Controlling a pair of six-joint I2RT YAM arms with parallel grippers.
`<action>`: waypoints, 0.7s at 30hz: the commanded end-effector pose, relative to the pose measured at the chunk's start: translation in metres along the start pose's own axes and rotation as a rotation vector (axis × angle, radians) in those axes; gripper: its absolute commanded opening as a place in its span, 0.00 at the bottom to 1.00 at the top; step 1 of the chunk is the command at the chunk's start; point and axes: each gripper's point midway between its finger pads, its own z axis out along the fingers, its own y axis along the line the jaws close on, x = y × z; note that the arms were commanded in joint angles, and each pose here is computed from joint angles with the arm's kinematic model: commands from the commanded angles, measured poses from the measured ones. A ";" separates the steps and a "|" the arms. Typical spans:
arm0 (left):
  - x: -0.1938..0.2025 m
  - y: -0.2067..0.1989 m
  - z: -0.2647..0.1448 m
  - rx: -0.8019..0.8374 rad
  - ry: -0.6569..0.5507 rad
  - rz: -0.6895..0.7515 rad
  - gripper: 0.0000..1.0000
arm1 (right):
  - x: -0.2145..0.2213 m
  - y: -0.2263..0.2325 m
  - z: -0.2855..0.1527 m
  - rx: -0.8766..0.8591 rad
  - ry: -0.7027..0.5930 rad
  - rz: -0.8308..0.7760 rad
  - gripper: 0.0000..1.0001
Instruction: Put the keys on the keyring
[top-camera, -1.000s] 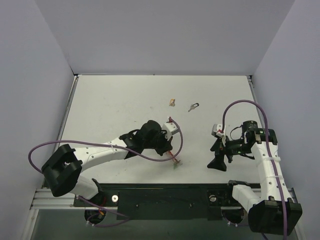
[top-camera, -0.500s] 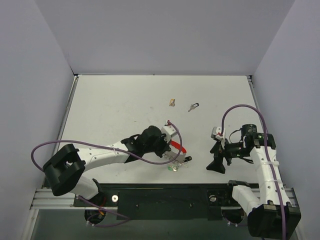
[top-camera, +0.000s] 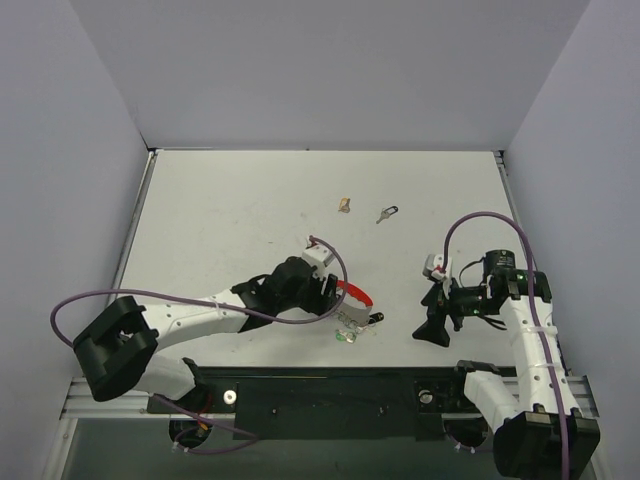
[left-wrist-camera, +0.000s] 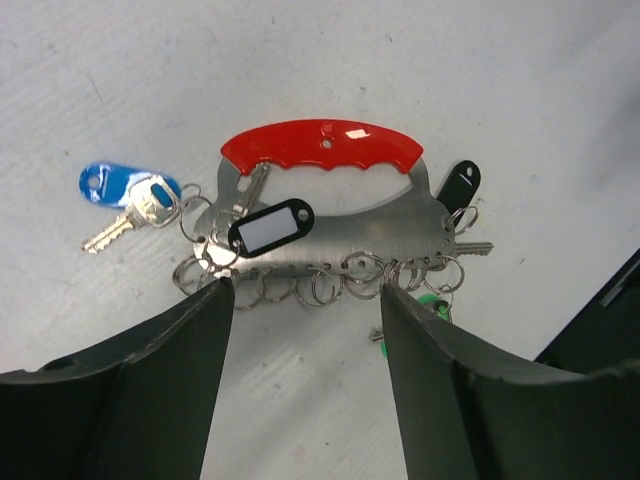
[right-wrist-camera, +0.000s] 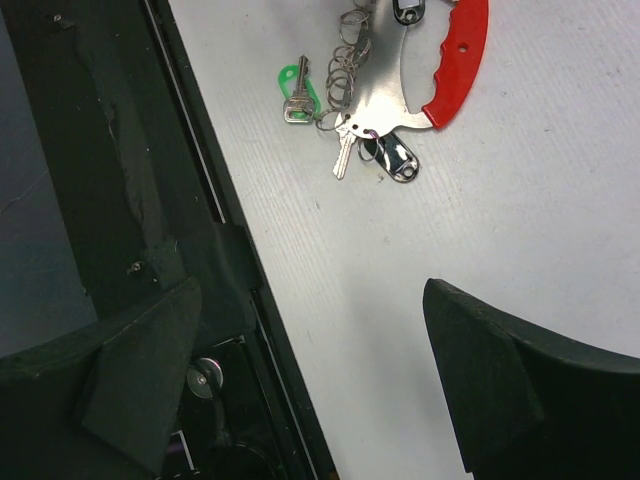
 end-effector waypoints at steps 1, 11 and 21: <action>-0.008 -0.008 -0.015 0.050 -0.082 -0.171 0.71 | 0.003 0.005 0.002 -0.009 -0.016 0.025 0.88; 0.014 -0.028 -0.006 0.141 0.023 -0.400 0.57 | 0.005 0.002 0.001 0.007 -0.022 0.034 0.88; 0.028 -0.018 0.009 0.041 0.047 -0.430 0.46 | 0.006 0.002 0.001 0.009 -0.022 0.043 0.88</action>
